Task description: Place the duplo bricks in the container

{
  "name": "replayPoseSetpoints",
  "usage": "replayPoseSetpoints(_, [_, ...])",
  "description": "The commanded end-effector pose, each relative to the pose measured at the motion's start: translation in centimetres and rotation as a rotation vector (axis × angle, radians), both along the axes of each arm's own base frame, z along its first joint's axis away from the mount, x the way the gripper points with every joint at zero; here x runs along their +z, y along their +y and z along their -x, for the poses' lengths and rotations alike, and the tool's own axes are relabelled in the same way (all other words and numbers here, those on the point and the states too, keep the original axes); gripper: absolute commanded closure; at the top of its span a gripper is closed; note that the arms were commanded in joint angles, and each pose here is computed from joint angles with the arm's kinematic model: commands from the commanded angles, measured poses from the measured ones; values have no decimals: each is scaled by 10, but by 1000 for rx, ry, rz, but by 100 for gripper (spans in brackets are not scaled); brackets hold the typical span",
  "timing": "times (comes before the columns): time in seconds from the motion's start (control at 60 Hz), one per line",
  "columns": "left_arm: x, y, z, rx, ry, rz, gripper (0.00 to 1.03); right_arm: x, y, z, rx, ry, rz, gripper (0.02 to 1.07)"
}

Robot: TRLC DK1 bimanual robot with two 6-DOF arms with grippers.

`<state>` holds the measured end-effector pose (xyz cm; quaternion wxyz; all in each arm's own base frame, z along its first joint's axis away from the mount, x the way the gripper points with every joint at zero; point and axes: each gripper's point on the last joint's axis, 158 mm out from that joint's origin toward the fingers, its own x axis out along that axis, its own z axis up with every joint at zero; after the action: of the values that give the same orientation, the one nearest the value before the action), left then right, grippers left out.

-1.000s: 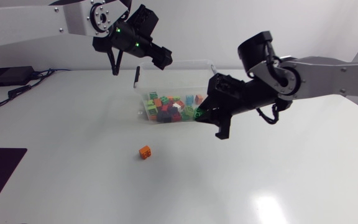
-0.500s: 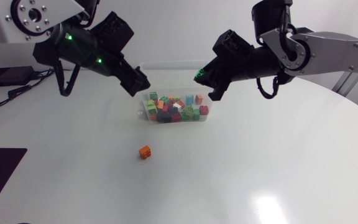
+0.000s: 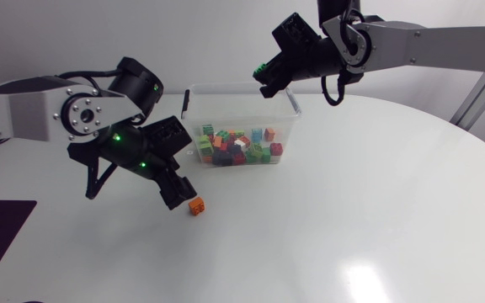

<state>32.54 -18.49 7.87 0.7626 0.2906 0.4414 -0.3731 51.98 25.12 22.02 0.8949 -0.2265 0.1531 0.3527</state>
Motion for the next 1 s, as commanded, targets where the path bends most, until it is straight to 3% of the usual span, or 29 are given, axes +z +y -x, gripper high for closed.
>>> replayPoseSetpoints(0.0, [-30,4,12,-30,58,-43,5,-1,7,-15,-24,5,-33,81])
replayPoseSetpoints(0.1, [-48,7,18,-30,91,-60,5,-3,16,-24,-38,-6,-29,79])
replayPoseSetpoints(0.133, [-53,8,19,-29,98,-65,5,-6,17,-29,-54,-10,-23,74])
replayPoseSetpoints(0.25, [-63,9,19,-18,119,-75,5,-14,19,-36,-81,-13,-1,15])
replayPoseSetpoints(0.3, [-69,9,19,-13,130,-81,5,-13,17,-35,-87,-13,0,9])
replayPoseSetpoints(0.517, [-85,7,7,43,141,-90,6,18,-2,2,-93,-57,-13,7])
replayPoseSetpoints(0.767, [-109,3,-15,57,120,-80,13,37,-34,81,-78,-83,-9,7])
replayPoseSetpoints(0.817, [-111,3,-17,59,117,-79,18,38,-38,89,-81,-85,-7,7])
replayPoseSetpoints(0.983, [-114,0,-24,63,110,-73,53,39,-68,136,-103,-78,-5,7])
